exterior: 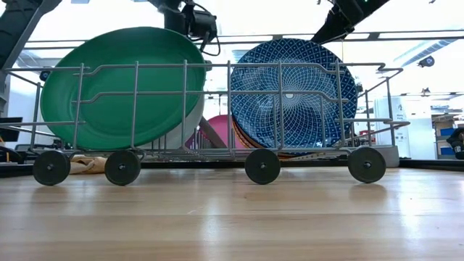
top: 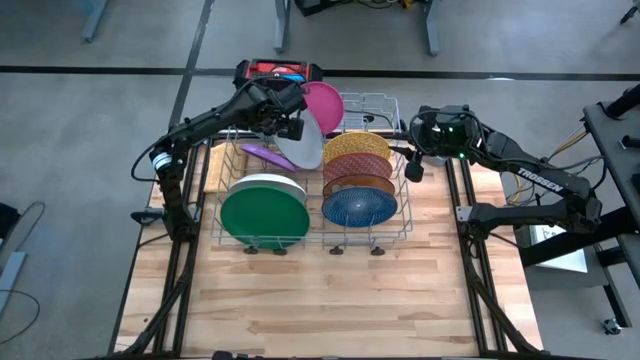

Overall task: Sort dishes
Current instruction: Put the gray plate into the dishwasher rack

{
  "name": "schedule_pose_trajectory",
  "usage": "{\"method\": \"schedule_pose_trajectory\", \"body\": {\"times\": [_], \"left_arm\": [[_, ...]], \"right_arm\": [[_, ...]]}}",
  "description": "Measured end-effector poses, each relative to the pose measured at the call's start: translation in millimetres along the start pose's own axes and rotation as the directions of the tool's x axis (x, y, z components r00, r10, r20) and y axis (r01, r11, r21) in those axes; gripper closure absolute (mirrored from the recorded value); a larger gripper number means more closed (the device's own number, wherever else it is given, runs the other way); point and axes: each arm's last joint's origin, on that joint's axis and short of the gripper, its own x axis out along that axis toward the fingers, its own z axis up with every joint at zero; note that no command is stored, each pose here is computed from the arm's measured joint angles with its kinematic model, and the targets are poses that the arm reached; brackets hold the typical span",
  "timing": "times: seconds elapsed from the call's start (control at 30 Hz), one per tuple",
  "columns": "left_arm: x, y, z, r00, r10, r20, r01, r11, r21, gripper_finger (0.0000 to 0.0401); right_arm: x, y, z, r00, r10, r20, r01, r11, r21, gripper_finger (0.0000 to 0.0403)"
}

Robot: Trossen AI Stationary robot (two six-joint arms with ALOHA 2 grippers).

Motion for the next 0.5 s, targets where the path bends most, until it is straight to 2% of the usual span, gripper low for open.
{"method": "schedule_pose_trajectory", "body": {"times": [0.5], "left_arm": [[-25.4,-4.0,5.7,0.996,-0.071,0.062,0.070,0.997,0.018,0.0351]], "right_arm": [[0.0,-0.1,0.1,1.000,-0.001,0.002,0.001,1.000,0.000,0.0281]]}}
